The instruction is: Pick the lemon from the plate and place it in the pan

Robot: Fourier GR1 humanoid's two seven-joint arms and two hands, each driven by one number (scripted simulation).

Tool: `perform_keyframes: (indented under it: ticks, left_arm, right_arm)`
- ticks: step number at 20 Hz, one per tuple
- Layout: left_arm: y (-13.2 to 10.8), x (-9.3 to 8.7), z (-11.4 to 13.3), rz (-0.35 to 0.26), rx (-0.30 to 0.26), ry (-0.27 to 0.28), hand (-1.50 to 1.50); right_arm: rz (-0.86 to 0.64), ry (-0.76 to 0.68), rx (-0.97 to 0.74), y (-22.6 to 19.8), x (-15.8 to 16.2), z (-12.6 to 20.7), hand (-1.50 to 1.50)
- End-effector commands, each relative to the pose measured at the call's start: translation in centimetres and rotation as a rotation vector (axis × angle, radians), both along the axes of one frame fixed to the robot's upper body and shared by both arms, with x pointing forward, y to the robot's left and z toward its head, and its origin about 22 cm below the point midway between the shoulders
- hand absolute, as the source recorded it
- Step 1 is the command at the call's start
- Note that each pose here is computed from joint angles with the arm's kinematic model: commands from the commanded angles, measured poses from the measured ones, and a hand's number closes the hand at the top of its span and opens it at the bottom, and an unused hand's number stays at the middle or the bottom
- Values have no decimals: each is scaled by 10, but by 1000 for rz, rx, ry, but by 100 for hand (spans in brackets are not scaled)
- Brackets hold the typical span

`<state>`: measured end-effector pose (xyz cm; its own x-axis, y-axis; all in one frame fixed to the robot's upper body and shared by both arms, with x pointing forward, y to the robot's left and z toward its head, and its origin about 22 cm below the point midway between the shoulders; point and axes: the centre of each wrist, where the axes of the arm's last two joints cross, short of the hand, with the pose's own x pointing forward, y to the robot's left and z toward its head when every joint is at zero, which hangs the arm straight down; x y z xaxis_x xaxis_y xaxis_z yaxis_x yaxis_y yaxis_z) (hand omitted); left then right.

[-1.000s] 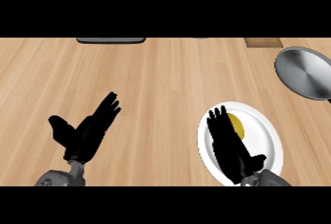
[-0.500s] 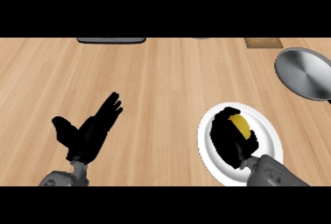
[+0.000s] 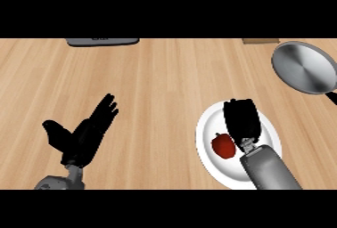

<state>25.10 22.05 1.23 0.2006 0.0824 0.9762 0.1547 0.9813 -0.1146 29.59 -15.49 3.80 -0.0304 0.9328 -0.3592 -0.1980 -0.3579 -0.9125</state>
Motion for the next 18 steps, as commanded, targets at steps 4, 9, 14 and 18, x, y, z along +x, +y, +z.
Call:
perform_keyframes:
  ticks: [4, 9, 14, 18]
  left_arm:
    - [-12, 3, 8, -60, 9, -13, 0]
    - [1, -9, 0, -53, -6, 9, 0]
    - [8, -3, 1, -53, 6, 15, 0]
    - [2, 6, -2, -37, -3, 13, 0]
  right_arm:
    - [-482, -128, 418, -13, 42, 33, 150]
    - [-478, -478, 474, 4, 55, 69, 150]
    - [-484, -677, 723, -11, 63, 115, 150]
    - [-504, -752, 903, -20, 55, 110, 150]
